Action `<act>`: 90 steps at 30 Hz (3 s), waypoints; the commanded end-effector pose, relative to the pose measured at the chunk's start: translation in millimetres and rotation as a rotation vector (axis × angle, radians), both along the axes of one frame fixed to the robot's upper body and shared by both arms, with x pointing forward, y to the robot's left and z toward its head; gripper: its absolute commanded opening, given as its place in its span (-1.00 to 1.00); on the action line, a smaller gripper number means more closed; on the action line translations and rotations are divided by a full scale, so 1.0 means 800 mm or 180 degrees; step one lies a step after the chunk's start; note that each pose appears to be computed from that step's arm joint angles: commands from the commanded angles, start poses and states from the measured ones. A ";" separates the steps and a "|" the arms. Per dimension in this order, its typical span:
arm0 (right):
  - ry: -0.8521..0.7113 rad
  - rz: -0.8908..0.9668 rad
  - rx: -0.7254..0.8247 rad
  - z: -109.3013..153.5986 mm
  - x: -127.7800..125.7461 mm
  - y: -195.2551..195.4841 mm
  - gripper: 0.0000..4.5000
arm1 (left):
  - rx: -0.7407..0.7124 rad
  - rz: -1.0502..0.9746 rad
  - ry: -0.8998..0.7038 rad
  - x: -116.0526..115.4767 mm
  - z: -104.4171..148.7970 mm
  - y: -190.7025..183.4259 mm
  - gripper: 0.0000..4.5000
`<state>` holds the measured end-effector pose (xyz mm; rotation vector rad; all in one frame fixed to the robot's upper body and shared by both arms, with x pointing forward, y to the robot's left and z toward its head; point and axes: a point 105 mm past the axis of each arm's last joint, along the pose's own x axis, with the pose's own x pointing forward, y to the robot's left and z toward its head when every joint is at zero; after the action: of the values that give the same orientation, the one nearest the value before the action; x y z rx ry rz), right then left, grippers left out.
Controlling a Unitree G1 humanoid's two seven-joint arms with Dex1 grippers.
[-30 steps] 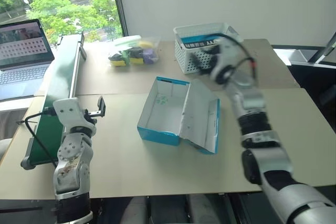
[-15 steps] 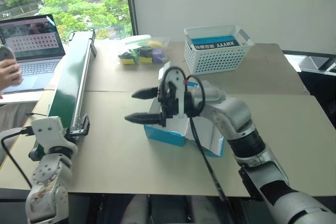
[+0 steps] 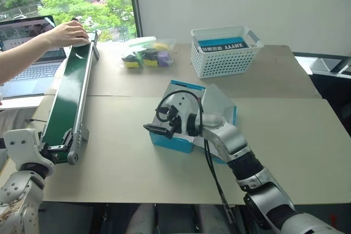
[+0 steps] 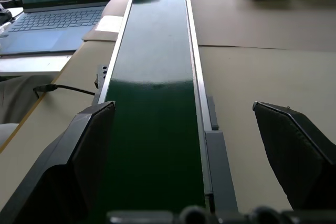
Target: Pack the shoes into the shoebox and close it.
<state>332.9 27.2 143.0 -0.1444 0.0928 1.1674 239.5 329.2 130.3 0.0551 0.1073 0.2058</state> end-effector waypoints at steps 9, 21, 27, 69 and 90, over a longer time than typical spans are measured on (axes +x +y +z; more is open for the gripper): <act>-0.0287 -0.0162 0.0117 0.029 0.007 0.001 0.99 | 0.0046 0.0005 -0.0152 0.005 0.013 0.002 1.00; -0.0175 -0.0558 0.0266 0.038 0.025 -0.015 0.99 | -0.0087 0.0106 -0.0043 0.009 -0.004 0.005 1.00; -0.0147 -0.0518 0.0139 0.030 0.018 -0.017 0.99 | -0.0082 0.0260 -0.0043 0.002 -0.005 0.016 1.00; -0.0205 -0.0601 -0.0092 0.017 0.024 -0.018 0.99 | -0.0106 0.0424 0.0032 0.012 -0.022 0.029 1.00; -0.0209 -0.0673 0.0029 0.030 0.026 -0.021 1.00 | -0.0482 0.0440 0.0003 0.029 -0.025 0.017 0.35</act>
<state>354.0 9.4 146.1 -0.1783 0.1144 0.9511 258.2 345.8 92.8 -0.1136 0.1918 0.3528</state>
